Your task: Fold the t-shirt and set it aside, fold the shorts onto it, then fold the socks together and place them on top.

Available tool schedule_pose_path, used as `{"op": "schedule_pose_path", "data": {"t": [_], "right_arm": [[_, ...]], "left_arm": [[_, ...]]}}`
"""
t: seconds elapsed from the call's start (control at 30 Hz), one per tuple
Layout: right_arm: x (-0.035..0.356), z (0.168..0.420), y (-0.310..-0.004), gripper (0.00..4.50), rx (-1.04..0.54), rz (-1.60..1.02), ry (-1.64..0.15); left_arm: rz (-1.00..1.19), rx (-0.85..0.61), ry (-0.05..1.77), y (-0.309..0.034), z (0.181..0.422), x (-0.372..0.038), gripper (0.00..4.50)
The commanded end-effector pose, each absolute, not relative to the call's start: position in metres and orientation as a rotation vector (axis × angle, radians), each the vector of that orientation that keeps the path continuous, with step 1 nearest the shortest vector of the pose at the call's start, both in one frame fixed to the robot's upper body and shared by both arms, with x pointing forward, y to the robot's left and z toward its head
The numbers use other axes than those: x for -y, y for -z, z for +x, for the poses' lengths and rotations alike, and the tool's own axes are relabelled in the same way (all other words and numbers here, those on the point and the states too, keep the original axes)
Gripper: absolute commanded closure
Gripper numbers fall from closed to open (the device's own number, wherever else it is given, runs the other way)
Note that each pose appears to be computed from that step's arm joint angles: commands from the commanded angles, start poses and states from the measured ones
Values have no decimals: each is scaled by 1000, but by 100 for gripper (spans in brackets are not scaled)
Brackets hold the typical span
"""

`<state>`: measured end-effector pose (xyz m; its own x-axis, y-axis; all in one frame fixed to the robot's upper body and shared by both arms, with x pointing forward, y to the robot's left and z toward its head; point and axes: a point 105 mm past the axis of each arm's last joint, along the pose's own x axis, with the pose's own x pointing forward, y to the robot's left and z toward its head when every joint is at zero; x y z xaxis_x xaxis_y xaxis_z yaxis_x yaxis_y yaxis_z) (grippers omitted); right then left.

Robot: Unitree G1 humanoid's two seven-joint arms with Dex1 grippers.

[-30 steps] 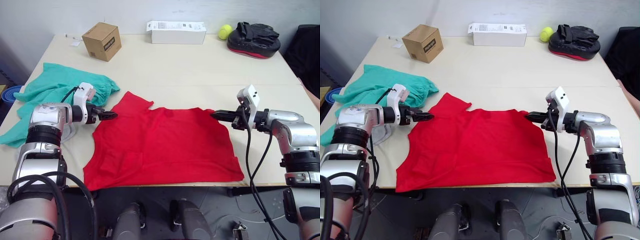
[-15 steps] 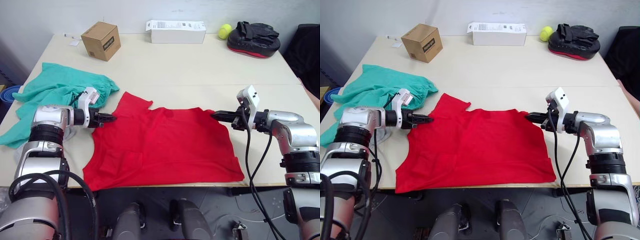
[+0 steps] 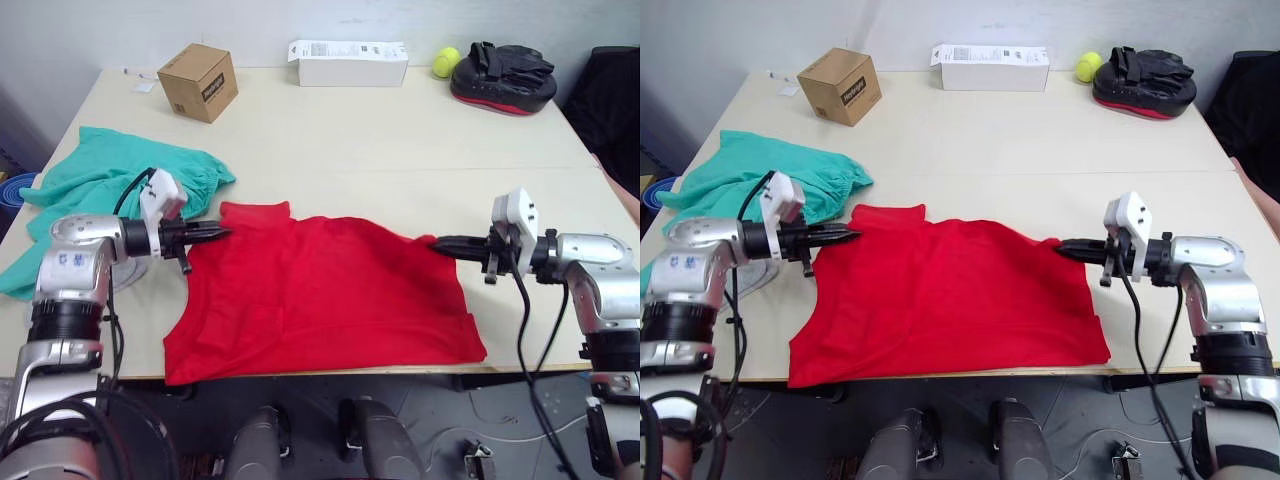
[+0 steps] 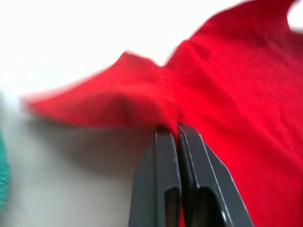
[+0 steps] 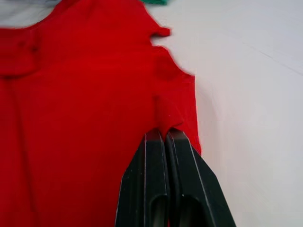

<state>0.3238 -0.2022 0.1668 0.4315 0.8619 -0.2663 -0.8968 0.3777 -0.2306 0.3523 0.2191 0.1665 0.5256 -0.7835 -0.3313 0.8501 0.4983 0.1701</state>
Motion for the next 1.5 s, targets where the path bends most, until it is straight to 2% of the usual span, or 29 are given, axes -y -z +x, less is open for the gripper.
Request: {"op": "schedule_pose_path", "data": {"t": [0.03, 0.13, 0.27, 0.53, 0.73, 1.03, 1.13, 1.17, 1.23, 1.43, 1.47, 1.5], "right_arm": [[203, 301, -162, 450, -40, -612, -1238], [213, 288, -141, 450, -48, -766, -1298], [226, 290, -130, 450, -46, -846, -1277], [244, 297, -124, 450, -88, -855, -1248], [251, 302, -122, 450, -110, -843, -1226], [238, 301, -130, 450, -75, -837, -1255], [235, 296, -130, 450, -86, -825, -1289], [234, 294, -130, 410, -93, -822, -1301], [235, 289, -133, 357, -108, -802, -1313], [225, 286, -165, 142, -142, -624, -1308], [219, 287, -171, 108, -143, -577, -1308], [214, 288, -177, 107, -138, -535, -1302]], "left_arm": [[606, -134, 1050, -168, 334, -214, 447], [740, -88, 1045, -156, 324, -217, 447], [887, -16, 974, -151, 323, -227, 447], [1079, -1, 841, -144, 327, -263, 447], [1076, 8, 822, -137, 329, -267, 447], [839, -46, 871, -138, 319, -256, 447], [769, -97, 903, -138, 308, -258, 447], [743, -113, 912, -138, 304, -259, 403], [703, -143, 926, -139, 295, -261, 353], [504, -246, 915, -157, 277, -268, 156], [411, -271, 902, -161, 277, -268, 123], [312, -291, 888, -167, 278, -268, 93]]}}
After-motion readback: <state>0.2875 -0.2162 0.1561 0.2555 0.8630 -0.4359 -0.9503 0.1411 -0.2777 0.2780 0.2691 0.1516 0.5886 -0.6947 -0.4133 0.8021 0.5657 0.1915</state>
